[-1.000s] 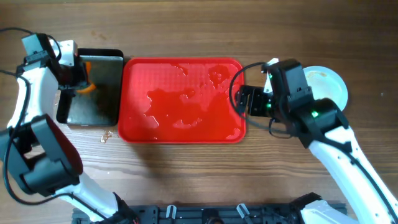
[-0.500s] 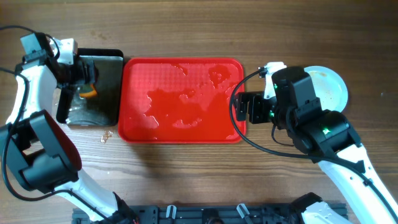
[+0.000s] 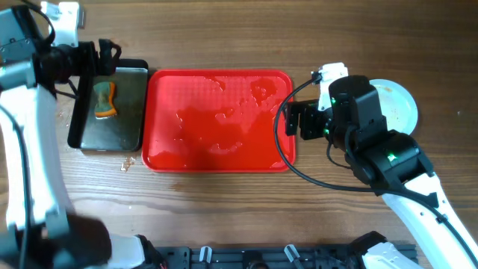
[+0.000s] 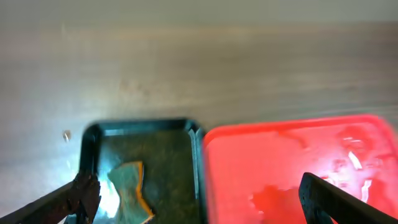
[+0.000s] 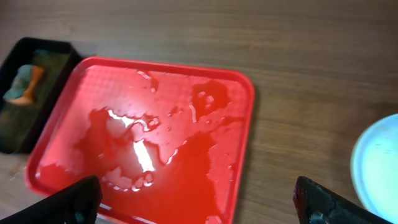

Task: Clean dirty plates on tray and stack at the side
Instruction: 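Drop the sponge into the black pan with the left gripper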

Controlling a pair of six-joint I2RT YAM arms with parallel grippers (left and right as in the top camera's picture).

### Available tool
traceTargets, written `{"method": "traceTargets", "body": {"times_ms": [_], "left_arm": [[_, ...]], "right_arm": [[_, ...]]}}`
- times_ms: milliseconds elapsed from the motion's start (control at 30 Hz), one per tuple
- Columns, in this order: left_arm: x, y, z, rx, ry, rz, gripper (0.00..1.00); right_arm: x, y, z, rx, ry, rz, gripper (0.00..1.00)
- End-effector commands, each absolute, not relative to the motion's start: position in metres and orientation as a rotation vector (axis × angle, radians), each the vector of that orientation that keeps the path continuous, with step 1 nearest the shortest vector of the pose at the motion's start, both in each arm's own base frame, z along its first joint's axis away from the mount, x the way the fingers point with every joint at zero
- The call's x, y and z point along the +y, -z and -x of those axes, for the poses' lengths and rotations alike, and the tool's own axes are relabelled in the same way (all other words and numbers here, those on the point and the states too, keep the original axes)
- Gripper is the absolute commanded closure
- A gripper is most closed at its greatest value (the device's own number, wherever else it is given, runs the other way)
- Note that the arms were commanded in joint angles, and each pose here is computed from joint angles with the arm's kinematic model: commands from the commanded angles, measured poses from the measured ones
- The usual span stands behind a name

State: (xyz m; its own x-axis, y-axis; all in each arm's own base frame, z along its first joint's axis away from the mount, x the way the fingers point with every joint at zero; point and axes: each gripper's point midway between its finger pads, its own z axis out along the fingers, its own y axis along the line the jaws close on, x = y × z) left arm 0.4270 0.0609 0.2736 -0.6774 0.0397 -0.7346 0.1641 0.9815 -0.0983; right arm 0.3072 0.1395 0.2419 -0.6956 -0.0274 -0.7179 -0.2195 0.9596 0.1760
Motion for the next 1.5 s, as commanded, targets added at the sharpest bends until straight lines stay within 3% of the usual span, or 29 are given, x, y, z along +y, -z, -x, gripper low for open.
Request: {"method": "traceTargets", "body": {"times_ms": [0, 167, 467, 1467], "left_arm": [[0.025, -0.354, -0.393, 2.118, 0.18, -0.247, 0.0], [-0.004, -0.412, -0.345, 1.964, 0.147, -0.323, 0.0], [-0.009, -0.442, -0.29, 1.902, 0.142, -0.217, 0.0], [-0.005, -0.442, -0.282, 1.916, 0.147, -0.143, 0.0]], "right_arm": [[0.131, -0.249, -0.316, 2.294, -0.237, 0.158, 0.0], [0.133, -0.237, -0.319, 2.331, -0.223, 0.164, 0.0], [0.137, -0.213, -0.326, 2.402, -0.199, 0.174, 0.0], [0.139, -0.2, -0.33, 2.438, -0.184, 0.179, 0.0]]}}
